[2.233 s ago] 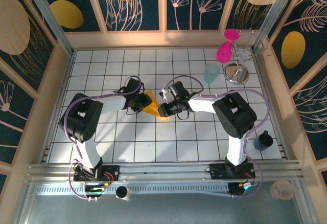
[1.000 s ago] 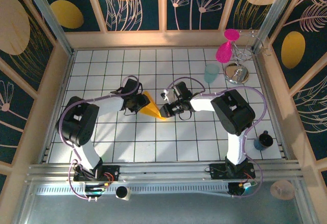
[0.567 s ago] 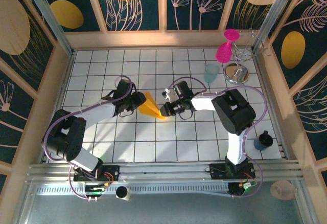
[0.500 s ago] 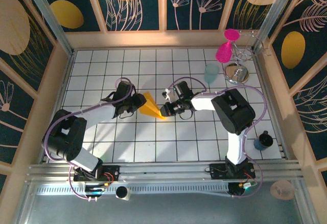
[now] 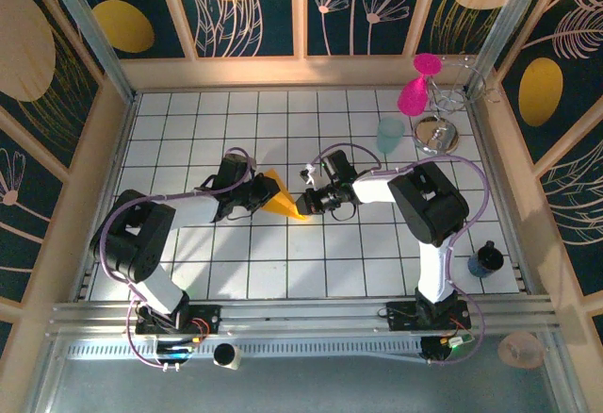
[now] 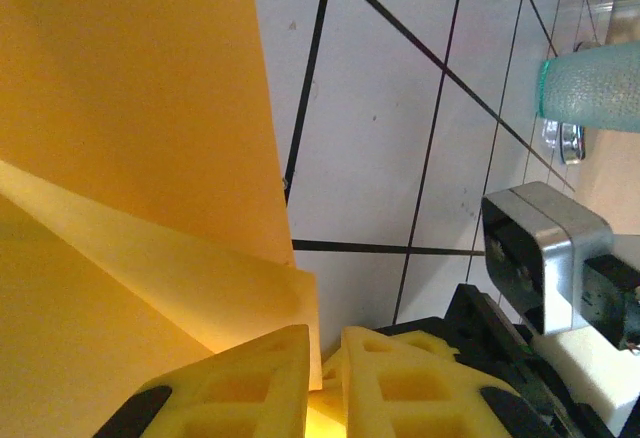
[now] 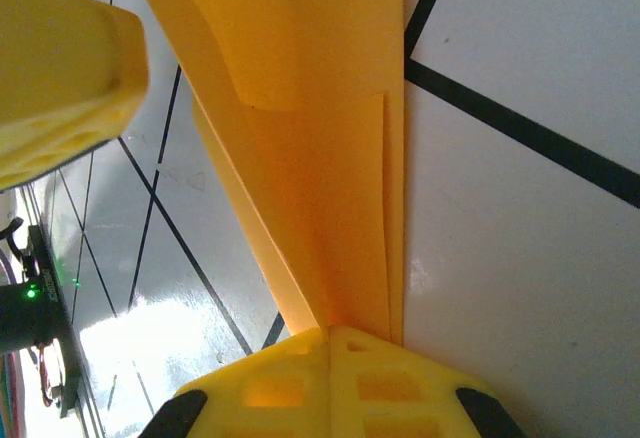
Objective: Fold a paper plane with a square sheet of paper (pick it up from the middle)
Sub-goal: Fourth fold the wing at the center of the table.
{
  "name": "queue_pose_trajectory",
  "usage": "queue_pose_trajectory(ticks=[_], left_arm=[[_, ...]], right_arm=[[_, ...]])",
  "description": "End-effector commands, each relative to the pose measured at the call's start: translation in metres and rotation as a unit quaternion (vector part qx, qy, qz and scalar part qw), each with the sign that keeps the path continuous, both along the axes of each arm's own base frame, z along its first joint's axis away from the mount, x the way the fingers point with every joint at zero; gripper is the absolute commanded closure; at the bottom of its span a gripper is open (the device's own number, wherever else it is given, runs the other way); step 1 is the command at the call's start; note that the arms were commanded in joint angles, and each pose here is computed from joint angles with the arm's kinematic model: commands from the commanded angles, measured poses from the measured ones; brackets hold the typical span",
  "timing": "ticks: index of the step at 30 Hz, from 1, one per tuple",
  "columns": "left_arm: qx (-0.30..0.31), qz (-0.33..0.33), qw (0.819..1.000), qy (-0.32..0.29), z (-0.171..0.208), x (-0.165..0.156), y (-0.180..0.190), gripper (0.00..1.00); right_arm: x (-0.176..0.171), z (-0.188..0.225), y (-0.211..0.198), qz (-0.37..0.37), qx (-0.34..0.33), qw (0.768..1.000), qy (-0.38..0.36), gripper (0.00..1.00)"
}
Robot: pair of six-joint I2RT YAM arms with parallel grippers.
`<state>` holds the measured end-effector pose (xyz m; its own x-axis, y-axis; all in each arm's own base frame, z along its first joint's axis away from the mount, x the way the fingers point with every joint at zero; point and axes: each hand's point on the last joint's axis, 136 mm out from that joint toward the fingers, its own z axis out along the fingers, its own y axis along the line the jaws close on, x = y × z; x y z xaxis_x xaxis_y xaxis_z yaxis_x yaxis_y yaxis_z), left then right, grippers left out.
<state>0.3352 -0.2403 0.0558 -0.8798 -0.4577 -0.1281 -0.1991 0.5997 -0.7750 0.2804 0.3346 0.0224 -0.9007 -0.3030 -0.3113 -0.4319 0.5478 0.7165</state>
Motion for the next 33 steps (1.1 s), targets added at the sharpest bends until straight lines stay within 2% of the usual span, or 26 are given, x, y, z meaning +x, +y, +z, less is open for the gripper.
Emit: queue_pose_trajectory(ticks=[1, 33], left_arm=[[-0.019, -0.008, 1.000, -0.011, 0.006, 0.005, -0.007, 0.83], [-0.005, -0.026, 1.000, 0.005, -0.022, 0.022, -0.018, 0.82]], right_arm=[[0.001, -0.009, -0.006, -0.010, -0.007, 1.000, 0.016, 0.93], [0.003, -0.019, -0.014, -0.030, -0.018, 0.999, 0.036, 0.87]])
